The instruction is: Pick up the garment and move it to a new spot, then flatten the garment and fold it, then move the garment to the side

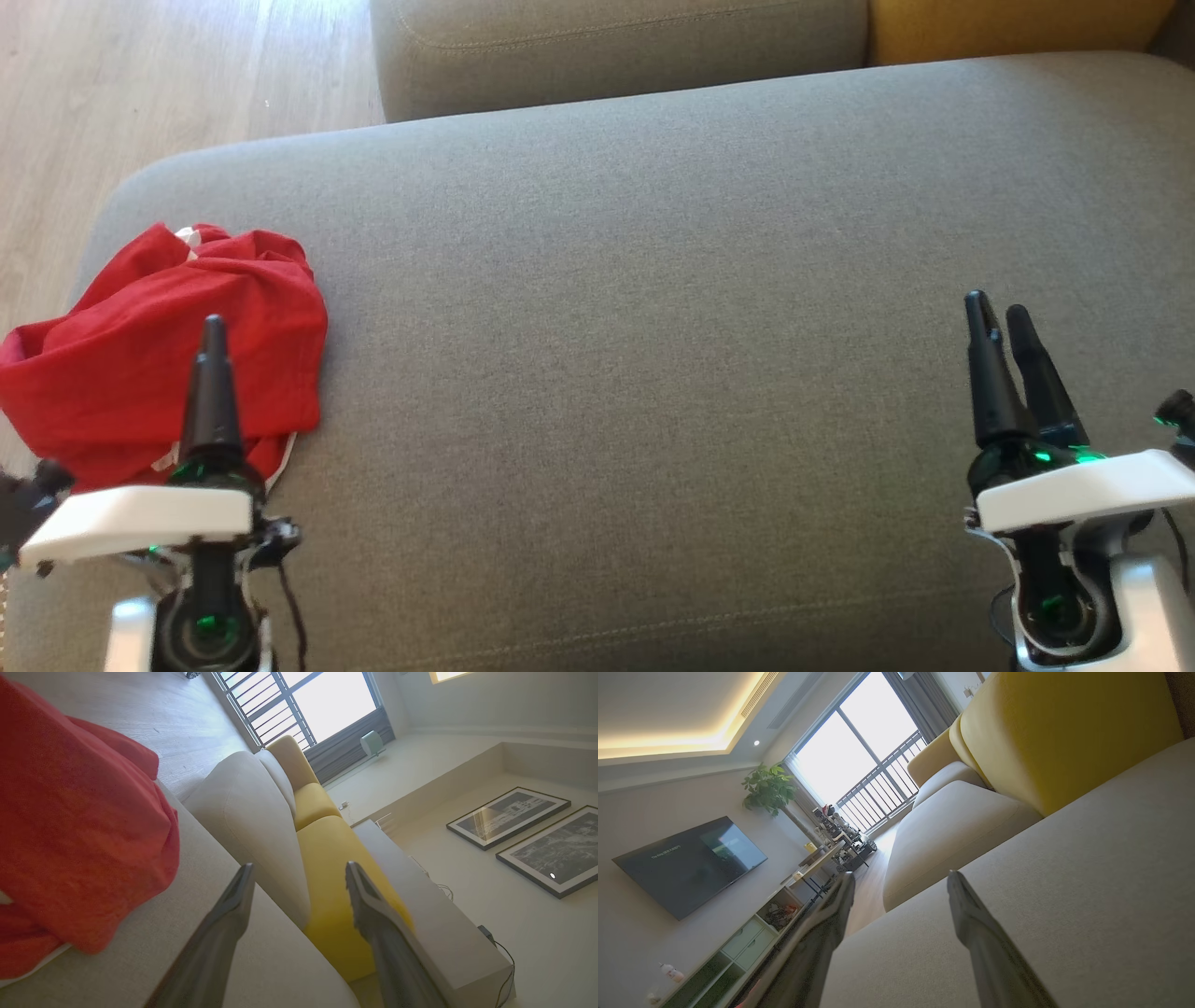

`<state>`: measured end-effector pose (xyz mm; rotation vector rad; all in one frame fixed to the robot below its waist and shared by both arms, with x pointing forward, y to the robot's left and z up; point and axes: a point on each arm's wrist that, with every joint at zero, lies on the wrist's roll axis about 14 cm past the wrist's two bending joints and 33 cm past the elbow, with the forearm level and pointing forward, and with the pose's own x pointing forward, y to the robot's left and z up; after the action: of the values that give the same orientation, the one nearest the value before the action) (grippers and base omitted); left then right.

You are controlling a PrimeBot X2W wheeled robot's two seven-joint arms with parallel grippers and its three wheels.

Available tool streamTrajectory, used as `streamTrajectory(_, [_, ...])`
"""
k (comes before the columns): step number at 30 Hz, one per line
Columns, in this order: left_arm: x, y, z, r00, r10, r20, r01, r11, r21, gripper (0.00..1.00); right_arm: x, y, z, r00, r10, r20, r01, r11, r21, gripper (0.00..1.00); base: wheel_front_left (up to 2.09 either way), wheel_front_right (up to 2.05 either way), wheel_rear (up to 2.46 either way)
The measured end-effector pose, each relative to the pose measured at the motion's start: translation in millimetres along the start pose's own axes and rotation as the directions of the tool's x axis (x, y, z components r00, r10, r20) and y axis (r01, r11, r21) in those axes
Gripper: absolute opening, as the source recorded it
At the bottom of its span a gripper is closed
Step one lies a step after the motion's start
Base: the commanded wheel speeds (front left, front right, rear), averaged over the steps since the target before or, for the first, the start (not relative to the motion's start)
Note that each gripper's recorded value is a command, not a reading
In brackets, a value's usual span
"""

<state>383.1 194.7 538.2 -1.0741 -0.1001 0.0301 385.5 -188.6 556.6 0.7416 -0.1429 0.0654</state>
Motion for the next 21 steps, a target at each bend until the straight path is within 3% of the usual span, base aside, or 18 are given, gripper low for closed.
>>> streamTrajectory(8, [0.3, -22.9, -20.5, 0.997, -0.064, -0.050, 0.073, 0.976, 0.205, 1.00, 0.4, 7.1, -3.4, 1.000, 0.027, -0.005, -0.027, 0.991, -0.132, 1.00, 0.00, 0.00, 0.00])
streamTrajectory(21, [-5.9, -44.3, -52.6, 0.987, -0.102, -0.125, 0.151, 0.856, 0.494, 1.00, -0.2, 16.3, -6.3, 0.998, 0.061, -0.009, -0.061, 0.952, -0.302, 1.00, 0.00, 0.00, 0.00])
